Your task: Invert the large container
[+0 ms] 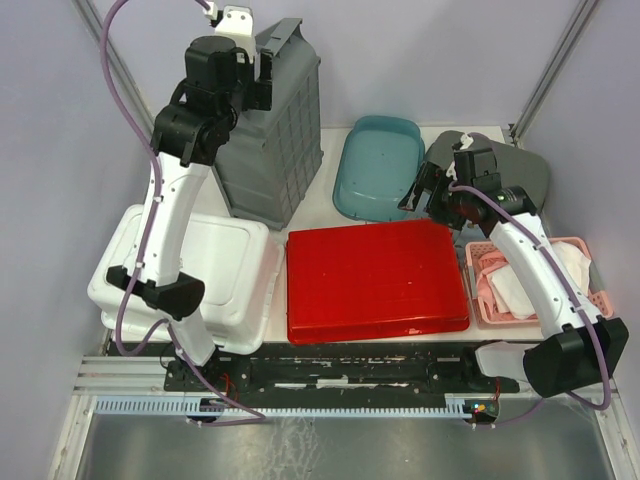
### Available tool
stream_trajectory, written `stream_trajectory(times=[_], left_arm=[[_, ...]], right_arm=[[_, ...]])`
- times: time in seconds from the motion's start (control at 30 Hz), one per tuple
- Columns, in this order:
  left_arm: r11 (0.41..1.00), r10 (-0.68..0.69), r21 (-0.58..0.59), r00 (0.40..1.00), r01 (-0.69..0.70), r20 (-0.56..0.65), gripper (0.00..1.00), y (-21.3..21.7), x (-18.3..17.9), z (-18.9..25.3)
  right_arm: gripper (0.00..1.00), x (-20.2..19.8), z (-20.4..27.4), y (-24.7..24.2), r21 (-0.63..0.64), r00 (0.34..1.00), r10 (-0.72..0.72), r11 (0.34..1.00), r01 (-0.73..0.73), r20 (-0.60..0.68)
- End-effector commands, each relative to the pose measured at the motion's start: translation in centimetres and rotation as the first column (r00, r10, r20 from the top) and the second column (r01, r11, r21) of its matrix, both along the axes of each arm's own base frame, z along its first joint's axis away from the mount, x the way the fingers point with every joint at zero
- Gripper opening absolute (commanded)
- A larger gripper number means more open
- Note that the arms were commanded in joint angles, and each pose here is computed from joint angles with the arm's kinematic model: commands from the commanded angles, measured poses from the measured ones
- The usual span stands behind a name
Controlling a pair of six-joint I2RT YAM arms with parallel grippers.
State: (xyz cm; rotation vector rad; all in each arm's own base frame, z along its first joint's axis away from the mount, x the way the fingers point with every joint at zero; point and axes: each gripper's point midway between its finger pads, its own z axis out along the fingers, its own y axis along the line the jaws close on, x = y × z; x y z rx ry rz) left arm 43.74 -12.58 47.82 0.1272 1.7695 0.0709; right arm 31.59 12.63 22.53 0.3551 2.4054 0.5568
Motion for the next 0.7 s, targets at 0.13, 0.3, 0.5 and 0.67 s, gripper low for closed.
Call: stream_trajectory(times=[0.13,0.3,0.5,0.67], left_arm=[[0.980,0.095,0.173,0.995,-0.095,0.006,0.77,1.0,0.8,-0.9],[0.962,0.134,0.238,0.991,-0.135,0.022,0.61,0.7,0.8,-1.0],[0.962,0.148,0.225,0.987,-0.158,0.061,0.26,0.6,0.8,0.0],[0.956,0.183,0.212,0.978,-0.201,0.100,0.03,1.3,0.7,1.0]], right_arm=[[0.99,1.1,1.0,0.5,0.035,0.999,-0.006,0.999,0.004,0.042],[0.99,1.3,1.0,0.7,0.043,0.999,-0.002,0.999,0.000,0.039],[0.99,1.4,1.1,0.8,0.046,0.999,0.001,0.999,-0.003,0.042],[0.99,1.4,0.9,0.8,0.048,0.999,0.002,0.999,-0.004,0.040]])
